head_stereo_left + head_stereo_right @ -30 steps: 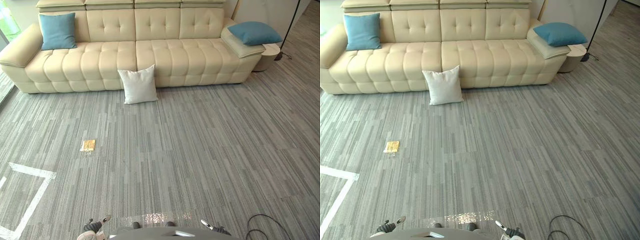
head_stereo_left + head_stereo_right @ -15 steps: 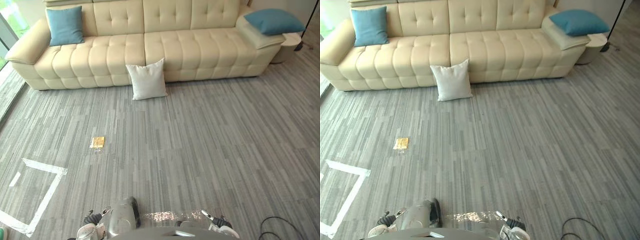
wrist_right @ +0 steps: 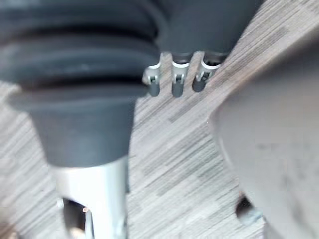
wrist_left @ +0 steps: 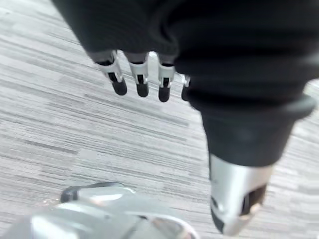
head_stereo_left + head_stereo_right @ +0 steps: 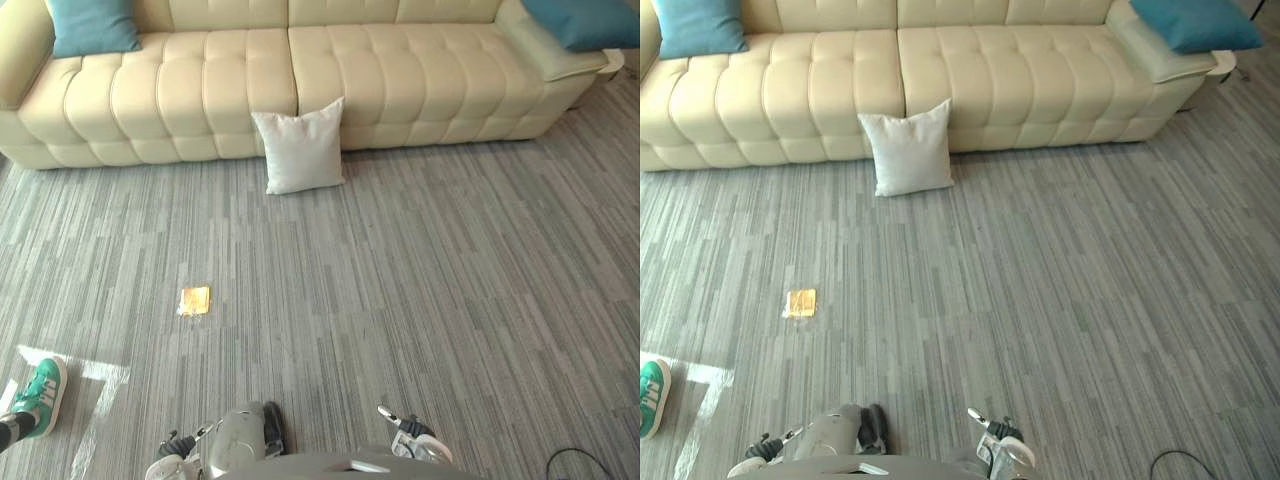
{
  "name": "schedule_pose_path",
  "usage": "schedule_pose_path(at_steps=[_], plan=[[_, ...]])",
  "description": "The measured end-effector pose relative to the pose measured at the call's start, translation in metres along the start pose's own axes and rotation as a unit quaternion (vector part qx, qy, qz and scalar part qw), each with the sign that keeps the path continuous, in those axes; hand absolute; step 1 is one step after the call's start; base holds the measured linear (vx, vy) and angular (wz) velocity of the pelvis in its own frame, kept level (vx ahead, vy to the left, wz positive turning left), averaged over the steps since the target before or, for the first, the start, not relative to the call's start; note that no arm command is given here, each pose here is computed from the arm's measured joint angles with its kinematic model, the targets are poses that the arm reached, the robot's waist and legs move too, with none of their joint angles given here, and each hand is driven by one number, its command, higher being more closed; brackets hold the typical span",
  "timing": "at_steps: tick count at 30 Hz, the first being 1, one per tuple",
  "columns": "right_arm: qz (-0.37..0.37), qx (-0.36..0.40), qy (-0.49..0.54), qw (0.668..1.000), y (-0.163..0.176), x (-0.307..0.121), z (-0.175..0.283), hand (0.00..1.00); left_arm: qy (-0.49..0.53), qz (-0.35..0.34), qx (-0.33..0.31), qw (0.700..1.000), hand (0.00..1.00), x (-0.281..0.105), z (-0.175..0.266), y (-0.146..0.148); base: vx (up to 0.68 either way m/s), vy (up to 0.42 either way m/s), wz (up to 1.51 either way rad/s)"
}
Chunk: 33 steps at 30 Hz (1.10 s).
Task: Pick up cushions and gather them together orderly.
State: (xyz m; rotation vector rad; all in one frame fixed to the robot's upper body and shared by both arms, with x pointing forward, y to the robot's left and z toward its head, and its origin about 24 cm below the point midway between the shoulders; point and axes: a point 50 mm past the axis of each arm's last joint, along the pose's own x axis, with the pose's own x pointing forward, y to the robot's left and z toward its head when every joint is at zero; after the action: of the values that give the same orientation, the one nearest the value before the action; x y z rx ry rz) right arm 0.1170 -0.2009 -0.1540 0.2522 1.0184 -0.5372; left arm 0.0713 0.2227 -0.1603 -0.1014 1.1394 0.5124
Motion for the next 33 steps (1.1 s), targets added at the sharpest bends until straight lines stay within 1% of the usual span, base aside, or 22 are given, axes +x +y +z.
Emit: schedule_pose_path(at_steps=[3,6,8,9,11,12,16,18,20,25,28,31,32,33], plan=[[0.007,-0.014,-0.025,1.0,0.001,0.0,0.009,0.0,0.0,-0.002,-0.004,1.0,0.0,0.0,0.001,-0.001,0.28,-0.064,-0.13],[0.002,-0.002,-0.048,0.999,-0.003,0.0,0.02,0.0,-0.001,-0.009,-0.017,1.0,0.0,0.002,0.007,-0.009,0.36,-0.157,0.42],[0.0,0.011,-0.056,0.998,-0.005,0.0,0.025,0.0,-0.002,-0.023,-0.024,0.999,0.0,0.002,0.013,-0.023,0.51,-0.258,0.72],[-0.006,0.015,-0.057,0.998,-0.009,0.0,0.026,0.0,-0.005,-0.039,-0.028,0.999,0.0,0.001,0.016,-0.036,0.61,-0.302,0.88],[-0.013,0.022,-0.059,0.998,-0.014,0.001,0.028,0.0,-0.005,-0.057,-0.03,0.998,0.0,0.0,0.02,-0.052,0.62,-0.279,0.55],[-0.007,0.029,-0.07,0.997,-0.008,0.002,0.037,0.0,-0.014,-0.074,-0.026,0.997,0.0,-0.001,0.027,-0.062,0.54,-0.236,0.19],[0.006,0.023,-0.083,0.996,-0.004,0.0,0.041,0.0,-0.012,-0.089,-0.04,0.995,0.0,-0.005,0.025,-0.075,0.53,-0.257,0.43],[0.019,0.018,-0.088,0.996,0.003,-0.001,0.042,0.0,-0.018,-0.089,-0.052,0.995,0.0,-0.006,0.028,-0.076,0.5,-0.201,0.09],[0.02,0.011,-0.097,0.995,0.001,-0.002,0.045,0.0,-0.028,-0.087,-0.061,0.994,0.0,-0.006,0.033,-0.075,0.49,-0.094,-0.36],[0.027,0.003,-0.083,0.996,0.007,-0.003,0.037,0.0,-0.052,-0.083,-0.081,0.992,0.0,-0.005,0.046,-0.069,0.39,0.035,-0.5],[0.033,-0.008,-0.078,0.996,0.01,-0.003,0.033,0.0,-0.067,-0.078,-0.084,0.991,0.0,-0.005,0.052,-0.063,0.43,0.246,-0.37],[0.03,-0.011,-0.062,0.998,0.008,-0.004,0.023,0.0,-0.051,-0.062,-0.084,0.993,0.0,-0.004,0.037,-0.052,0.58,0.365,-0.31],[0.055,-0.02,-0.052,0.997,0.025,-0.006,0.017,0.0,-0.061,-0.054,-0.077,0.994,0.0,-0.003,0.042,-0.047,0.58,0.368,-0.19],[0.061,-0.019,-0.051,0.997,0.031,-0.007,0.017,0.0,-0.059,-0.052,-0.075,0.994,0.0,-0.002,0.041,-0.046,0.44,0.278,-0.04]])
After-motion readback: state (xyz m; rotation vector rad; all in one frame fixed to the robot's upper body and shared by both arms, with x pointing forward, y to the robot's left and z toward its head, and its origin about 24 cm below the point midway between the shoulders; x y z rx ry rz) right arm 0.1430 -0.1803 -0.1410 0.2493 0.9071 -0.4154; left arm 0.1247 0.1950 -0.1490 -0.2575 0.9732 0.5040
